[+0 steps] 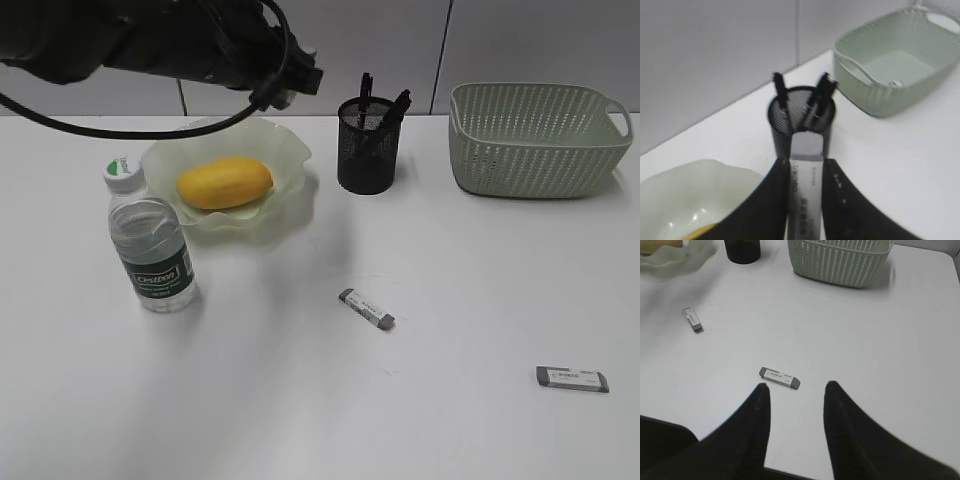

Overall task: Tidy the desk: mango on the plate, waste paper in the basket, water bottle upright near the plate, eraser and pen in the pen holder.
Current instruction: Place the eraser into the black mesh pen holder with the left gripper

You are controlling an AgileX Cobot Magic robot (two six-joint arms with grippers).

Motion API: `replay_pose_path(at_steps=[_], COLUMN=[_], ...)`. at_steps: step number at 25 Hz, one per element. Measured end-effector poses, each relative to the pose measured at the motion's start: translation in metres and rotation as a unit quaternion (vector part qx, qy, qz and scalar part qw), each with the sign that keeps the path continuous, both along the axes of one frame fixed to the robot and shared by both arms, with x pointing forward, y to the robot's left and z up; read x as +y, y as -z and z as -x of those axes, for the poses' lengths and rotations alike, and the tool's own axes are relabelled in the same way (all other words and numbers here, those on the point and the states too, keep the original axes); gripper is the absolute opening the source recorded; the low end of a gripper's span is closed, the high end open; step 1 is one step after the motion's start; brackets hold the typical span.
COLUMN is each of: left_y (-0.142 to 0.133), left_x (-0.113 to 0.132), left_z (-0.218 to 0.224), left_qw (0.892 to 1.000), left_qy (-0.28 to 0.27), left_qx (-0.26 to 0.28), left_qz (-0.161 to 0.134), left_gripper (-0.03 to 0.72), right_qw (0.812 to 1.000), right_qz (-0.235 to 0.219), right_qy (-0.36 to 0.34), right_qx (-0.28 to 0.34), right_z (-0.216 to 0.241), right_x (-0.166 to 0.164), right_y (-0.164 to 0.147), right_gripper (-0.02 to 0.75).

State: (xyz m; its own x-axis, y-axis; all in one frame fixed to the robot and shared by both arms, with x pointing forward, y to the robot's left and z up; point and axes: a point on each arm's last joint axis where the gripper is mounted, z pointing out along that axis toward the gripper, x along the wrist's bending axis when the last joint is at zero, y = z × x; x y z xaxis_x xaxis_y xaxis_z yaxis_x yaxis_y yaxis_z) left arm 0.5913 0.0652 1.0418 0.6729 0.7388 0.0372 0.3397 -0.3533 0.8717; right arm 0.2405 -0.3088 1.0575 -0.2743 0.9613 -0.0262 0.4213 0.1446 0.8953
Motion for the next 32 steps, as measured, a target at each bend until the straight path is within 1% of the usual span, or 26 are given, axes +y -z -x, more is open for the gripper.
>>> replay_pose_path(at_steps=[1,2,3,4,5,6,7,8,9,10,12,13,14,15,16,17,18,20,23,26,27,29,32], left_y=[-0.001,-0.004,-0.009,-0.013,-0.018,-0.024,-0.029,-0.030,-0.031,-0.031,-0.031,-0.031,-0.030,-0.028,-0.023,-0.019,-0.010,0.008,0.032,0.035,0.032,0.028,0.028], left_x=[-0.001,-0.004,-0.005,-0.006,-0.008,-0.007,-0.003,0.001,0.005,0.009,0.015,0.017,0.018,0.017,0.015,0.013,0.009,0.001,-0.013,-0.027,-0.032,-0.043,-0.054], left_z=[0.003,0.007,0.010,0.014,0.017,0.016,0.011,0.006,0.001,-0.006,-0.020,-0.026,-0.030,-0.033,-0.036,-0.038,-0.040,-0.043,-0.051,-0.059,-0.062,-0.069,-0.080], left_qw=[0.999,0.994,0.988,0.977,0.968,0.961,0.962,0.963,0.966,0.971,0.982,0.986,0.987,0.988,0.987,0.985,0.983,0.978,0.975,0.974,0.973,0.973,0.977], left_qy=[0.048,0.101,0.154,0.207,0.241,0.257,0.248,0.238,0.220,0.191,0.127,0.101,0.091,0.092,0.095,0.108,0.127,0.165,0.189,0.195,0.192,0.183,0.157], left_qx=[0.010,0.026,0.031,0.044,0.060,0.065,0.064,0.064,0.062,0.055,0.027,0.005,-0.015,-0.034,-0.041,-0.051,-0.060,-0.069,-0.071,-0.085,-0.094,-0.110,-0.127], left_qz=[-0.017,-0.017,-0.008,0.011,0.045,0.075,0.097,0.111,0.123,0.132,0.137,0.133,0.128,0.120,0.124,0.124,0.117,0.104,0.089,0.084,0.084,0.081,0.067], left_gripper=[0.143,0.143,0.143,0.143,0.143,0.143,0.143,0.143,0.143,0.143,0.143,0.143,0.143,0.143,0.143,0.143,0.143,0.143,0.143,0.143,0.143,0.143,0.143], right_qw=[1.000,1.000,1.000,1.000,1.000,1.000,1.000,1.000,1.000,1.000,1.000,1.000,1.000,1.000,1.000,1.000,1.000,1.000,1.000,1.000,1.000,1.000,1.000], right_qz=[0.000,0.000,0.000,0.000,0.000,0.000,0.000,0.000,0.000,0.000,0.000,0.000,0.000,0.000,0.000,0.000,0.000,0.000,0.000,0.000,0.000,0.000,0.000], right_qy=[0.000,0.000,0.000,0.000,0.000,0.000,0.000,0.000,0.000,0.000,0.000,0.000,0.000,0.000,0.000,0.000,0.000,0.000,0.000,0.000,0.000,0.000,0.000], right_qx=[0.000,0.000,0.000,0.000,0.000,0.000,0.000,0.000,0.000,0.000,0.000,0.000,0.000,0.000,0.000,0.000,0.000,0.000,0.000,0.000,0.000,0.000,0.000], right_z=[0.000,0.000,0.000,0.000,0.000,0.000,0.000,0.000,0.000,0.000,0.000,0.000,0.000,0.000,0.000,0.000,0.000,0.000,0.000,0.000,0.000,0.000,0.000], right_x=[0.000,0.000,0.000,0.000,0.000,0.000,0.000,0.000,0.000,0.000,0.000,0.000,0.000,0.000,0.000,0.000,0.000,0.000,0.000,0.000,0.000,0.000,0.000], right_y=[0.000,0.000,0.000,0.000,0.000,0.000,0.000,0.000,0.000,0.000,0.000,0.000,0.000,0.000,0.000,0.000,0.000,0.000,0.000,0.000,0.000,0.000,0.000], right_gripper=[0.298,0.298,0.298,0.298,0.297,0.297,0.297,0.297,0.295,0.295,0.295,0.295,0.295,0.295,0.295,0.295,0.295,0.295,0.295,0.295,0.295,0.295,0.295])
